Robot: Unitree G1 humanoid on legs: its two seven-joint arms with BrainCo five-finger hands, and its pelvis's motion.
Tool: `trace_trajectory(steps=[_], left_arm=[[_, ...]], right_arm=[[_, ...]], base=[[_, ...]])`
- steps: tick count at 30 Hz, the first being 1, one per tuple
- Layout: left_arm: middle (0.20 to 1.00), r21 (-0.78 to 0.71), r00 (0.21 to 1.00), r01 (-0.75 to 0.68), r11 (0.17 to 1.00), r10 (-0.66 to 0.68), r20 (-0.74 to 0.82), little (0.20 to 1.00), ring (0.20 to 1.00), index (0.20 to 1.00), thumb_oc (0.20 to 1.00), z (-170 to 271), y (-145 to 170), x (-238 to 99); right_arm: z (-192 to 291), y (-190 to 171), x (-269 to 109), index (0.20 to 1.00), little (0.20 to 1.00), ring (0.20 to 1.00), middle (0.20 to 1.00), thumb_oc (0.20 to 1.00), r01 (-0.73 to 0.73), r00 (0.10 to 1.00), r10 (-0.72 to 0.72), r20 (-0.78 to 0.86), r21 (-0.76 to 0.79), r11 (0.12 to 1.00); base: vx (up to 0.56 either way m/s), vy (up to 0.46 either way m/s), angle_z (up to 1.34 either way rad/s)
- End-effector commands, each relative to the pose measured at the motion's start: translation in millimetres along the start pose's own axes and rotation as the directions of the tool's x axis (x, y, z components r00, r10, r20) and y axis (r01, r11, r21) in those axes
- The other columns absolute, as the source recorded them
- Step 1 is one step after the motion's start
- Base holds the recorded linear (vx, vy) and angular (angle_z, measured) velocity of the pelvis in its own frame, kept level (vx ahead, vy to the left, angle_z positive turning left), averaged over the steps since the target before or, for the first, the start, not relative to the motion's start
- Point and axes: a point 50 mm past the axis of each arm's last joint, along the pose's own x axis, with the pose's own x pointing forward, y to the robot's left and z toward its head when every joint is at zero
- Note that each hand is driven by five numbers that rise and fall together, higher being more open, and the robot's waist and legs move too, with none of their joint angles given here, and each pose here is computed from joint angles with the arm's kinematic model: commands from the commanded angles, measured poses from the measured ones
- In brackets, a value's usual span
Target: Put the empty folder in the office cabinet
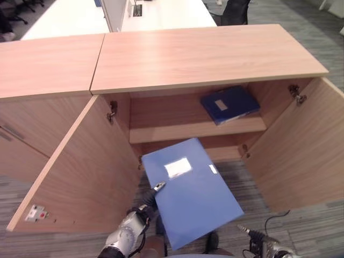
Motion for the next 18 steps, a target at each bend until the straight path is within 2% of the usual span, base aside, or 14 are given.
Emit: trace_trajectory(steps=[1,9,18], left_arm=[[0.200,-0.030,0.980,0.158,0.987,-0.153,0.124,0.200,0.200,0.200,0.200,20.7,-37.6,10.1],[0.200,0.198,0.972,0.176,0.964,-0.202,0.120,0.200,0.200,0.200,0.200,42.5,-35.8,-2.1],[0.200,0.226,0.970,0.186,0.956,-0.215,0.111,0.200,0.200,0.200,0.200,45.4,-39.8,1.6]], right_arm=[[41.0,-1.9,-2.4,1.000,1.000,1.000,1.000,1.000,0.016,0.994,-0.010,0.106,-0.053,0.998],[66.7,10.2,-5.8,1.000,1.000,1.000,1.000,1.000,-0.034,0.983,0.040,0.181,-0.032,0.999],[77.3,20.8,-8.4,1.000,1.000,1.000,1.000,1.000,-0.072,0.967,0.067,0.244,0.013,0.997]], base=[[0.14,0.240,-0.03],[0.11,0.256,-0.14],[0.05,0.061,0.04]])
